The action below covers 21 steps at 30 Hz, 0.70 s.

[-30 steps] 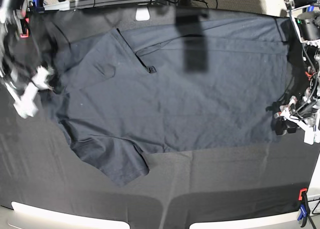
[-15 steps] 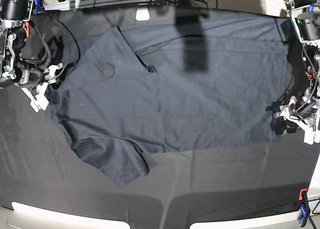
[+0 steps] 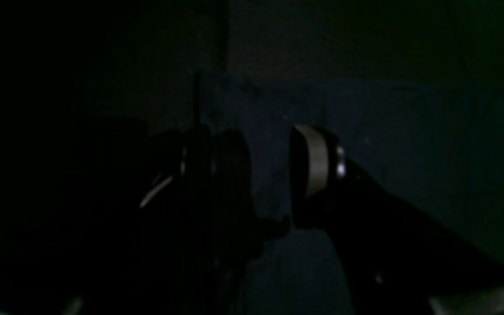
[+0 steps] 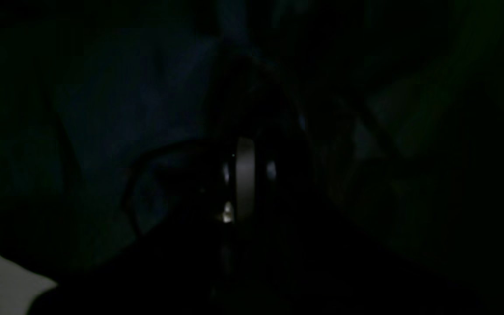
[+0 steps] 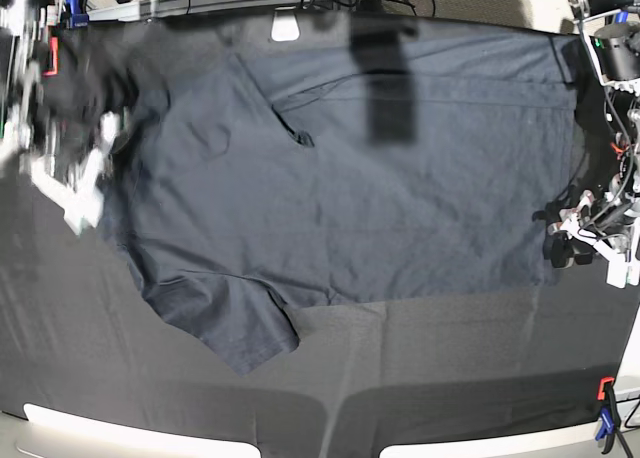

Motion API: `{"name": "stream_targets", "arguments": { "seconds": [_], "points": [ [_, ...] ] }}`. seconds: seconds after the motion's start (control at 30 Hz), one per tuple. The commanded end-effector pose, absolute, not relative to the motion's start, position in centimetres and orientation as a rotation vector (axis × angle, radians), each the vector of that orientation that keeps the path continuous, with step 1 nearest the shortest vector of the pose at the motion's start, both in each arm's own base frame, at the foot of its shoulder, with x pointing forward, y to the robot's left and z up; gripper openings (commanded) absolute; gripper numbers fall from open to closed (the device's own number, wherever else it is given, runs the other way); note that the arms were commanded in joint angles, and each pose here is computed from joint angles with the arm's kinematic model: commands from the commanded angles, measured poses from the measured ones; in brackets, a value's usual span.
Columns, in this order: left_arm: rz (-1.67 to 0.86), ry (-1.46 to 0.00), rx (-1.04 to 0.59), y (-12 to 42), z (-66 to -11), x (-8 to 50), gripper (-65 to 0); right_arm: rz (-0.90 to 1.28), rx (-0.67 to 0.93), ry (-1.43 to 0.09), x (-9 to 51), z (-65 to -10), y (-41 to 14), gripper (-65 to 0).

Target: Layout the t-shirt on the table in an organized manner, then fold the t-shirt properly

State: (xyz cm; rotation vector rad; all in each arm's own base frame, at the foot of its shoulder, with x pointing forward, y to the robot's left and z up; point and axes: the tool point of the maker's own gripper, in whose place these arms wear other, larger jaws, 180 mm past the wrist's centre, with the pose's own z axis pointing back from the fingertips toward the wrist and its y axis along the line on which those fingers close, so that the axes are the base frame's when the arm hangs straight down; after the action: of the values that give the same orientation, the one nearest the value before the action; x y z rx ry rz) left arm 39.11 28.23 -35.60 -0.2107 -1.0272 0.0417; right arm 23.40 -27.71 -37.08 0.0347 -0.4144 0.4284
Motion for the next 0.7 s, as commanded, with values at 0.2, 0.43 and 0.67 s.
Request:
{"name": "stream_targets", "arguments": {
  "seconds": [0.2,0.43,0.67],
  "points": [
    [0.033,-1.096,-0.201,29.0,-33.4,40.2,-38.3,0.391,-0.039,-0.439,21.0,-35.0,-30.5,-65.0],
    [0.033,-1.099,-0.201,29.0,-33.3,40.2,-38.3,0.374,-0.054,-0.417,19.5,-35.1,-31.7,-65.0],
    [0.032,-1.095,-0.202,29.0,-33.4,40.1,-38.3,0.394,-0.034,-0.306,15.3,-37.0,-31.8,-65.0]
  ]
}}
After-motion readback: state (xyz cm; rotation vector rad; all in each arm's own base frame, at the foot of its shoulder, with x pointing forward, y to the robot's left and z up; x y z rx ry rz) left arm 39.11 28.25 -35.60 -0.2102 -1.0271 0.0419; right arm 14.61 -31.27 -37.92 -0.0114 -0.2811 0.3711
